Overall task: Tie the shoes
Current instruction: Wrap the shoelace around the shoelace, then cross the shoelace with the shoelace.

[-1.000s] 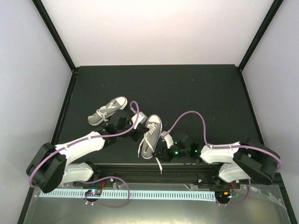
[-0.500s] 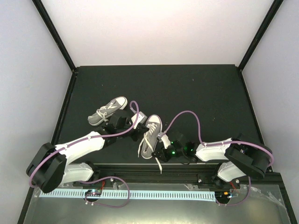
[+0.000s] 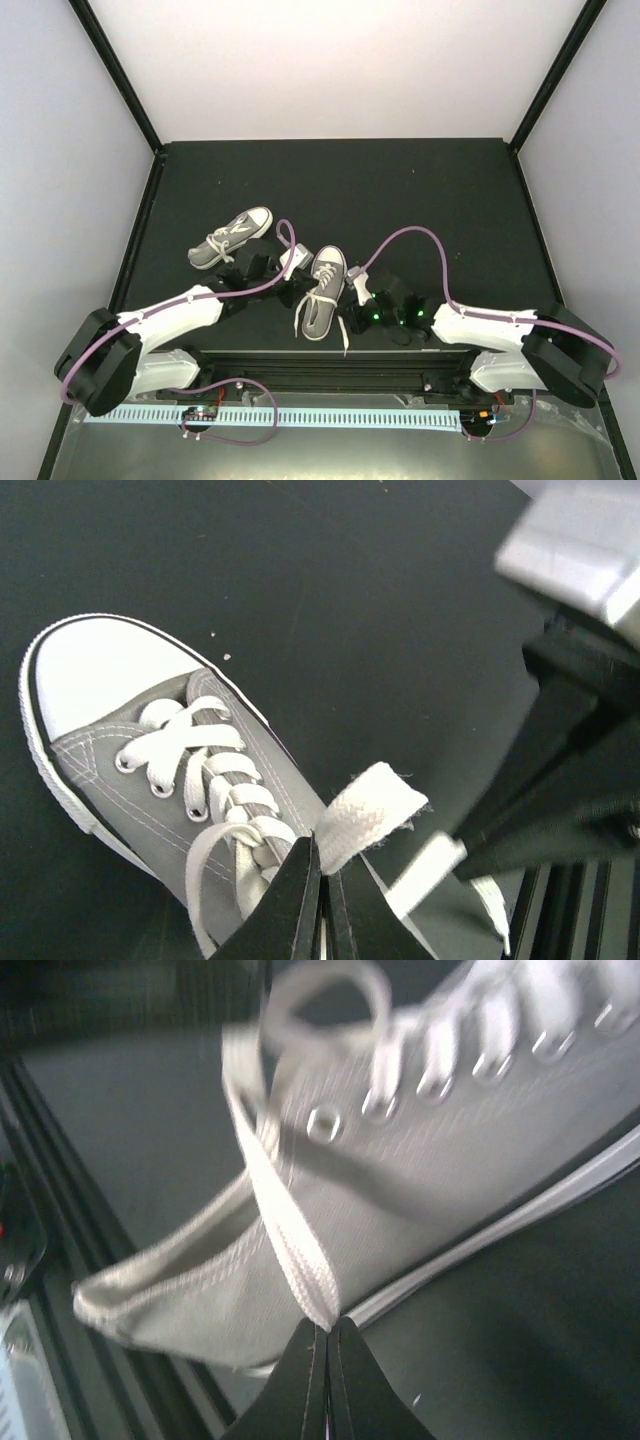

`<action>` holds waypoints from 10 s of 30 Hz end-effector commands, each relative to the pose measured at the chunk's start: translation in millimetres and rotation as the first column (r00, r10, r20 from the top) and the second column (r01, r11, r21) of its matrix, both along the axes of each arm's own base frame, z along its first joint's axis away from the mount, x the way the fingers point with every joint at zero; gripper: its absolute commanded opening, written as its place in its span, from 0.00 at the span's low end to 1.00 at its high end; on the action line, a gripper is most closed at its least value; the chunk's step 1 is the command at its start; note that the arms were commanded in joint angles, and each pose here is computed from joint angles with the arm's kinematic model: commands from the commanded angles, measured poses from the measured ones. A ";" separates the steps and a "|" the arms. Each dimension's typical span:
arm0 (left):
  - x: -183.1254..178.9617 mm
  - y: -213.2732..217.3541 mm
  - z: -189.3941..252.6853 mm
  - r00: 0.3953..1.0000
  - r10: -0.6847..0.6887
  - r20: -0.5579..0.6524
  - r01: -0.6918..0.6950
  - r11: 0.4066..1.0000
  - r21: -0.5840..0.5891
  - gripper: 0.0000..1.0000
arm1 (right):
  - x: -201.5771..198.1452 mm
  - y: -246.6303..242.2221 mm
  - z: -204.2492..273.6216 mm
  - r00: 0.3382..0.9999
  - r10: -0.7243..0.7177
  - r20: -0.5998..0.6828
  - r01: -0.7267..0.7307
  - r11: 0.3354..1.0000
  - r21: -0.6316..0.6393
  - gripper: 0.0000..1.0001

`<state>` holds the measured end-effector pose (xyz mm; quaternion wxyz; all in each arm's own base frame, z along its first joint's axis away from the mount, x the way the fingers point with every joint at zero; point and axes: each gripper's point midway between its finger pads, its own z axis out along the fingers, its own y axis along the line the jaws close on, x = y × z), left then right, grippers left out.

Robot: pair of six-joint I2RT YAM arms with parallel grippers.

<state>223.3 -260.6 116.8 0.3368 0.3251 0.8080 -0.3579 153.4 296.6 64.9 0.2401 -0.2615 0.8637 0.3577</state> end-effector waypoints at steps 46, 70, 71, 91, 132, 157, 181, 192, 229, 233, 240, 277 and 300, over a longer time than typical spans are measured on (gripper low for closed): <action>-46.3 27.8 32.0 0.987 0.116 -0.114 -0.129 0.985 -0.112 0.64 | 51.3 29.1 27.2 0.996 0.080 0.034 -0.079 0.996 -0.048 0.02; -54.1 26.2 23.1 0.966 0.009 -0.257 -0.039 0.993 -0.111 0.02 | 56.6 30.5 35.4 0.996 0.068 0.061 -0.065 0.997 -0.043 0.02; -58.1 26.9 20.1 0.964 -0.002 -0.265 -0.028 0.993 -0.111 0.02 | 56.5 30.4 35.6 0.996 0.067 0.061 -0.065 0.997 -0.043 0.02; -111.3 42.1 -4.9 0.818 0.052 -0.573 -0.076 0.997 -0.018 0.54 | 59.8 30.0 40.3 0.996 0.044 0.075 -0.042 0.999 -0.028 0.02; 8.1 35.7 -49.5 0.816 0.131 -0.564 -0.155 0.988 0.004 0.40 | 59.5 31.4 40.3 0.996 0.051 0.068 -0.049 0.998 -0.029 0.02; 15.0 20.1 -11.2 0.888 0.037 -0.459 -0.113 0.984 -0.138 0.02 | 74.5 45.0 47.4 0.996 0.045 0.074 -0.042 0.998 -0.047 0.02; 5.8 21.9 -10.6 0.901 0.030 -0.434 -0.100 0.985 -0.139 0.02 | 58.1 66.4 26.9 0.993 0.116 -0.006 -0.116 0.993 -0.033 0.02; 2.1 21.9 -13.8 0.903 0.026 -0.428 -0.091 0.987 -0.132 0.02 | 60.7 66.7 21.5 0.996 0.087 -0.011 -0.087 0.994 -0.061 0.02; 7.9 36.8 18.7 0.925 0.176 -0.336 -0.241 0.957 -0.162 0.52 | 68.6 56.2 16.0 1.000 -0.014 -0.005 0.013 0.998 -0.066 0.02; 20.3 45.9 5.4 0.885 0.258 -0.387 -0.322 0.940 -0.111 0.52 | 68.0 56.1 16.6 1.000 -0.011 -0.004 0.010 0.998 -0.062 0.02; 36.6 52.7 -9.6 0.845 0.329 -0.421 -0.390 0.918 -0.066 0.51 | 67.1 55.5 16.4 1.000 -0.011 -0.006 0.011 0.998 -0.059 0.02; 35.2 44.5 -49.2 0.819 0.151 -0.553 -0.267 0.954 -0.134 0.49 | 65.8 54.8 19.0 1.000 -0.001 -0.009 0.000 0.997 -0.072 0.02; 43.9 25.4 -21.2 0.873 0.094 -0.479 -0.215 0.955 -0.206 0.51 | 62.0 52.8 9.2 0.999 0.006 -0.031 -0.009 0.996 -0.089 0.02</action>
